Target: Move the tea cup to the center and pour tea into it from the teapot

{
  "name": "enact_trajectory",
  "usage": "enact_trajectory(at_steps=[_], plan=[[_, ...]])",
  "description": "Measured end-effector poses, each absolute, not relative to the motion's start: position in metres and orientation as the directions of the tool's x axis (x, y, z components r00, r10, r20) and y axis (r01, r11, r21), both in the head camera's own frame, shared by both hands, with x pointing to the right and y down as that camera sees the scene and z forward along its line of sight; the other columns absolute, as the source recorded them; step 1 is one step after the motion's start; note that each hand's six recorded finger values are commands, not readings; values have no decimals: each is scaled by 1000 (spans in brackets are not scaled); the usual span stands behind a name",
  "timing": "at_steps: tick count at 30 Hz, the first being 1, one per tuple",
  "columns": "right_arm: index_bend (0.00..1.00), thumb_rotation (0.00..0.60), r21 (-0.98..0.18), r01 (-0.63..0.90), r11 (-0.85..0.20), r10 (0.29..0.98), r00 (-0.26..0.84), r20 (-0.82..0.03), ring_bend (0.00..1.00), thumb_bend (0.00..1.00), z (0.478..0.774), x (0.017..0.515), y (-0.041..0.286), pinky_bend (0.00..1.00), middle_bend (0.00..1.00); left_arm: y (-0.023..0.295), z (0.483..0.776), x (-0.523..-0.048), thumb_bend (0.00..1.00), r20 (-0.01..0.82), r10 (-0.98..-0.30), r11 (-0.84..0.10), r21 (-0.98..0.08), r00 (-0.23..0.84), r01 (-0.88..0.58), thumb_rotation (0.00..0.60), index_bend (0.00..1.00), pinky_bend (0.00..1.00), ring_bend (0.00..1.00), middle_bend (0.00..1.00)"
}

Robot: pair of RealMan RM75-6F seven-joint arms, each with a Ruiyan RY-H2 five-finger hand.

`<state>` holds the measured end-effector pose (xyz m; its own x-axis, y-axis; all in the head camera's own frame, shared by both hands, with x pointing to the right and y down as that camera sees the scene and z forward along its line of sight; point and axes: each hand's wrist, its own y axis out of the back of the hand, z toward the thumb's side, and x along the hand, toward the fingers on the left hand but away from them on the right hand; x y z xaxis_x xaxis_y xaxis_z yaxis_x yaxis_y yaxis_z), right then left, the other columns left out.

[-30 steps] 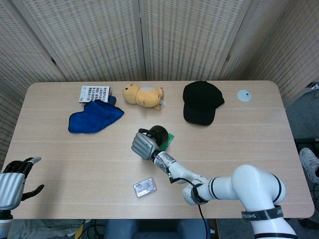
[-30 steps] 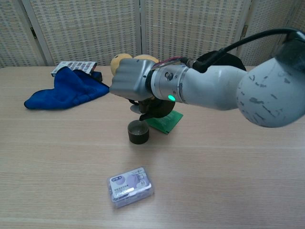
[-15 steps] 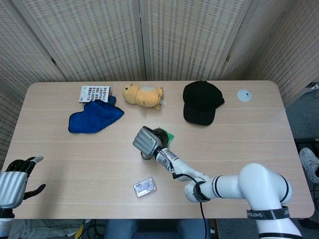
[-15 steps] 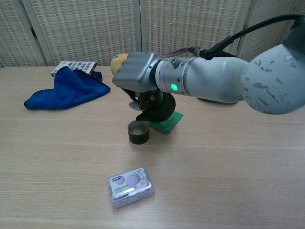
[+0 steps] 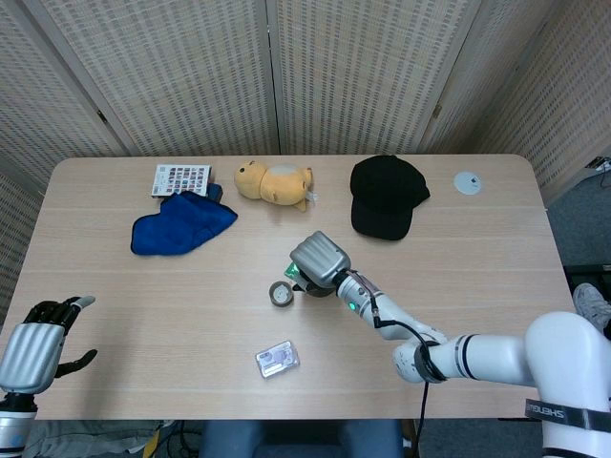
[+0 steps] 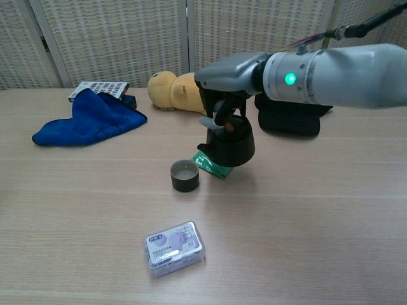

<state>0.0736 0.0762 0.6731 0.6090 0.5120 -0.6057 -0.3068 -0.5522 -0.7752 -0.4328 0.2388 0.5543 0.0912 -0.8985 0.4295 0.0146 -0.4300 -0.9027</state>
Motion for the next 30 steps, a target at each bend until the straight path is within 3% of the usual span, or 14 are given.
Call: enact_trajectory(at_steps=[12,20,26,30], plan=[[1000,410,-705,-137,-696,539,548,-639,914,458,677,156,81,574,972,237,556,-425,149,436,-893,-437,-899,109,14,600,227,215,318,262],[1000,410,-677,-114,-727,538,518,-665,914,279,685,188,84,574,971,236,559,-421,149,443,-889,-444,-896,118,16,600,227,215,318,262],[1000,409,-672,-130,-729,533,508,-676,914,15,689,198,87,559,971,235,559,-420,149,442,-889,-444,-896,118,18,600,227,215,318,262],[1000,410,-669,-136,-731,528,507,-681,913,0,690,201,90,504,969,237,560,-420,150,446,-887,-448,-894,116,17,600,227,215,318,262]])
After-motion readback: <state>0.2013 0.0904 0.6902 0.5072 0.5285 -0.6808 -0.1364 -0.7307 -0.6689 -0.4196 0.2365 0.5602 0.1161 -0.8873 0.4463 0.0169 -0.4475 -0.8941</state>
